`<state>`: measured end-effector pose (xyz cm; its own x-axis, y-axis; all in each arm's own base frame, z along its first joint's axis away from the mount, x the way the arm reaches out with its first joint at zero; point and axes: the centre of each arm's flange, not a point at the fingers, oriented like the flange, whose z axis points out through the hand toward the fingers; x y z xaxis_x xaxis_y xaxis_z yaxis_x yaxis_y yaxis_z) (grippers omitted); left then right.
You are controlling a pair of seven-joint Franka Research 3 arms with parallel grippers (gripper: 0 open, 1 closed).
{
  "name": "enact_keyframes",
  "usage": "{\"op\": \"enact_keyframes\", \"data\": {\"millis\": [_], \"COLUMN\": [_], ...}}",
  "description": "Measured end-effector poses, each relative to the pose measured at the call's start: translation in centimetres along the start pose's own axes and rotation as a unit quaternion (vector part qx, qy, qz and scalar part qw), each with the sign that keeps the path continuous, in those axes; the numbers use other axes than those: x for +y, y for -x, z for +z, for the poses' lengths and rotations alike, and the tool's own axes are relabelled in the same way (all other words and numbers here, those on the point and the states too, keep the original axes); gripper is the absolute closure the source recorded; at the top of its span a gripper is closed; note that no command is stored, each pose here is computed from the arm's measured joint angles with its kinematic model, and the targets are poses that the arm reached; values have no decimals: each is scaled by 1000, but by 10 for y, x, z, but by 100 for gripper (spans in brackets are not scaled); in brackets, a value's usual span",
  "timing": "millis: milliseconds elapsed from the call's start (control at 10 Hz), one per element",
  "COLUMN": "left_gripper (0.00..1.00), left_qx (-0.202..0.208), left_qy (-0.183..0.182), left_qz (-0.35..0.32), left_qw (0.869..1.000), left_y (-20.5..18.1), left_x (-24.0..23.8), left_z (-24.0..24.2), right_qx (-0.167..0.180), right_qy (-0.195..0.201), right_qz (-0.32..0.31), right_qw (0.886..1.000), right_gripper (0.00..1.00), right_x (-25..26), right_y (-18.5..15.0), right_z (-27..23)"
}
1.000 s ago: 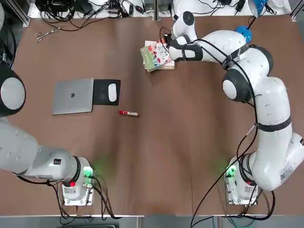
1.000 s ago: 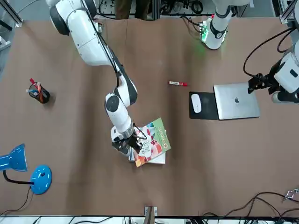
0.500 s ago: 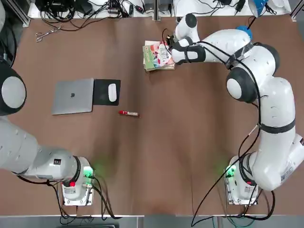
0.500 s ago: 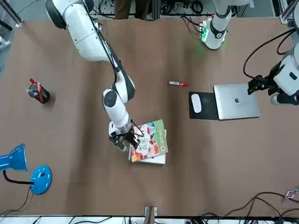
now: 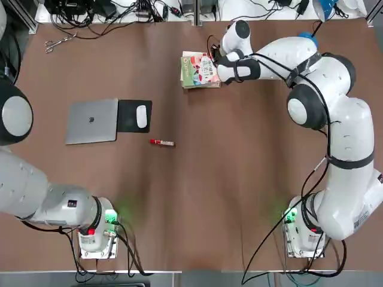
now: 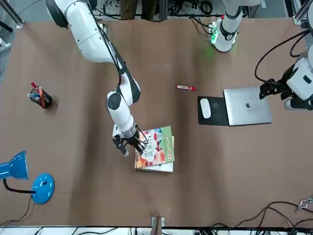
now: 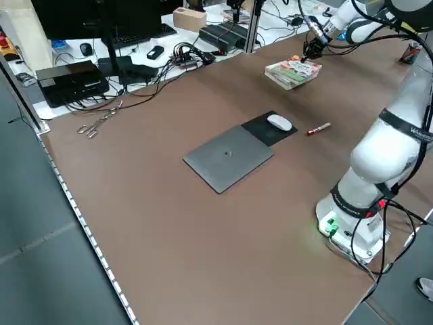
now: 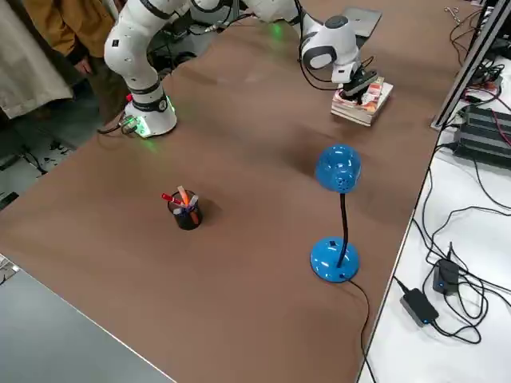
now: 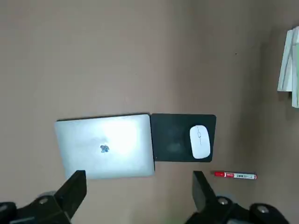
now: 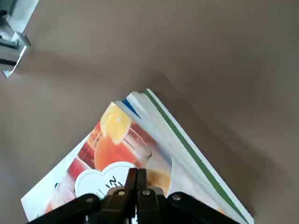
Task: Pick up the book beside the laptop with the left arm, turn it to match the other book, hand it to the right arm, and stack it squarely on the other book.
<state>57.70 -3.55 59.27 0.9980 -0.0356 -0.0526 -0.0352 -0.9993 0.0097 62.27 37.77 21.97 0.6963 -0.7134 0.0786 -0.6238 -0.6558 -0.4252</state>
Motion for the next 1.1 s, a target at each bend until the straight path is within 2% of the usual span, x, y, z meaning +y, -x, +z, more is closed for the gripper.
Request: {"op": "enact_keyframes", "data": {"millis": [400, 700, 900, 1100], "left_gripper": [0, 0, 0, 0], "left_qx": [3, 2, 2, 1], "left_qy": [0, 0, 0, 0], "left_qz": [1, 1, 1, 1], "left_qw": [1000, 1000, 1000, 1000], "left_y": [0, -1, -2, -2], "left_x": [1, 1, 1, 1], "left_z": [-3, -2, -1, -1], "right_qx": [0, -23, -59, -69], "right_qy": [-2, -20, -41, -67], "right_qz": [20, 73, 97, 107], "right_qw": [1000, 997, 993, 990], "right_gripper": [98, 98, 98, 98], "right_x": [-8, -53, -75, -84], "right_y": [-2, 4, 41, 77], "right_z": [-11, -51, -62, -45]}}
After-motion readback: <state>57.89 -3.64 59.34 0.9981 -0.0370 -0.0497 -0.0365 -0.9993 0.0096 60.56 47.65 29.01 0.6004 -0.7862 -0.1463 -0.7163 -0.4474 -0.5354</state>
